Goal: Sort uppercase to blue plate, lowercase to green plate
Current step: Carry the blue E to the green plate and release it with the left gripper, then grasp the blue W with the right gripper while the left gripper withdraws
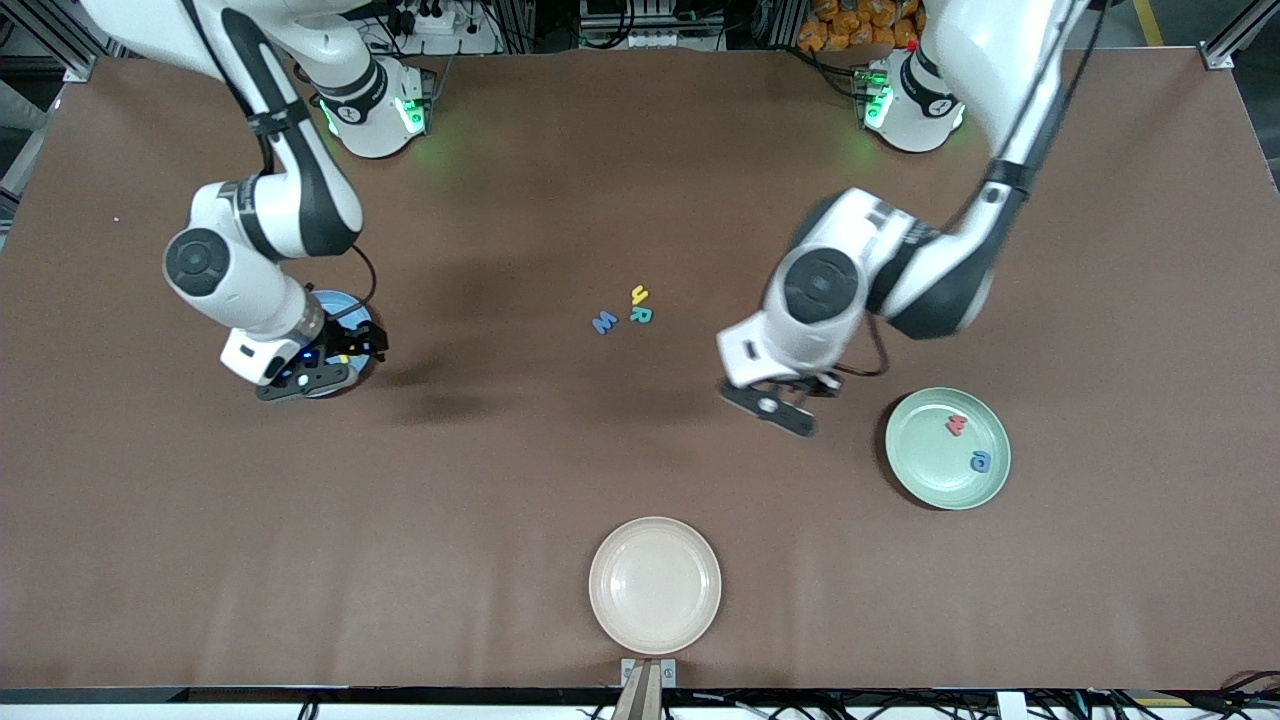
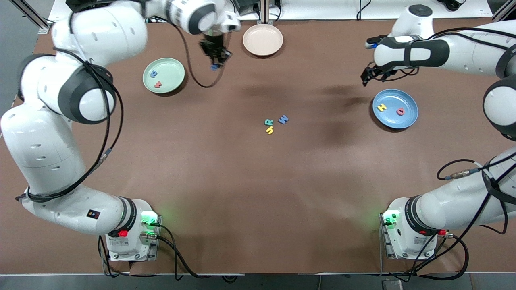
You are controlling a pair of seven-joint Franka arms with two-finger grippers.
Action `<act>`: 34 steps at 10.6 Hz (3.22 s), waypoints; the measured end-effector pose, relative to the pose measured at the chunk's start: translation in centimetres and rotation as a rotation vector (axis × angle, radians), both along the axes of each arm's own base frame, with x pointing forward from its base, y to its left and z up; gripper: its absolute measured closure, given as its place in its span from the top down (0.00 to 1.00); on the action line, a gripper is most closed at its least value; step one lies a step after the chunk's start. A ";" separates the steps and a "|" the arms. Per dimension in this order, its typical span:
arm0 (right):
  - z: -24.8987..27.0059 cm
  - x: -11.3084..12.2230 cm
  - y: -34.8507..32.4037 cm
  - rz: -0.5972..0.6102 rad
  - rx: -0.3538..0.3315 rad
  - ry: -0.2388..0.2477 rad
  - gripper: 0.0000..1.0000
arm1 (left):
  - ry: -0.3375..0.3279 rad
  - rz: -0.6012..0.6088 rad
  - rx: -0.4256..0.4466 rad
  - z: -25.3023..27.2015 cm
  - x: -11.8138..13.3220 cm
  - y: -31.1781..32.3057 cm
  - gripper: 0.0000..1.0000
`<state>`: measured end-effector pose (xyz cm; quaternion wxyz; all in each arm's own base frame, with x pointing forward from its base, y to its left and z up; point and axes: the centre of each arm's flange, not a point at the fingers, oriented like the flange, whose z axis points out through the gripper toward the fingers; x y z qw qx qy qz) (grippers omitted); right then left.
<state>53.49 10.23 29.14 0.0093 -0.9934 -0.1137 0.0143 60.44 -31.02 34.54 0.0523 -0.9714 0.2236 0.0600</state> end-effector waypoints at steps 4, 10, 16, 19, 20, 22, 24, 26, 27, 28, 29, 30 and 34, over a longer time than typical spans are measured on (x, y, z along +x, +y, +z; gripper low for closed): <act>1.8 -3.6 13.8 -0.078 -0.002 -0.008 0.92 | 0.069 0.169 0.128 -3.5 1.8 11.6 0.26; -3.0 -9.0 25.6 -0.103 0.015 -0.041 0.90 | -0.024 0.295 0.102 -9.5 4.3 21.2 0.26; -8.5 -11.0 33.2 -0.061 0.013 -0.058 0.86 | -0.154 0.314 0.063 -9.4 6.9 22.8 0.51; -9.0 -11.0 33.8 0.004 -0.015 -0.093 0.84 | -0.222 0.314 0.044 -2.8 7.4 22.2 0.89; -9.3 -11.3 34.1 0.029 -0.020 -0.104 0.84 | -0.225 0.312 0.045 -0.6 7.0 21.8 0.99; -10.3 -11.9 34.4 0.071 -0.039 -0.112 0.83 | -0.217 0.298 0.053 3.7 5.8 20.3 1.00; -10.6 -12.1 34.7 0.085 -0.032 -0.124 0.80 | -0.235 0.249 0.036 7.7 4.4 16.8 1.00; -11.2 -12.2 34.9 0.093 -0.013 -0.140 0.78 | -0.233 0.170 0.009 9.2 2.5 11.5 1.00; -11.4 -12.2 34.8 0.095 -0.013 -0.140 0.76 | -0.223 0.140 -0.014 9.2 1.7 9.2 1.00; -11.5 -12.3 34.8 0.103 -0.017 -0.142 0.74 | -0.208 0.129 -0.047 9.2 1.1 7.4 1.00; -11.7 -12.4 34.8 0.114 -0.022 -0.145 0.74 | -0.196 0.127 -0.071 9.2 0.7 6.5 1.00; -11.7 -12.4 34.9 0.119 -0.020 -0.149 0.72 | -0.191 0.119 -0.085 9.3 0.3 5.7 1.00; -11.5 -12.6 35.2 0.128 -0.013 -0.156 0.56 | -0.184 0.096 -0.099 9.7 -1.0 3.0 0.99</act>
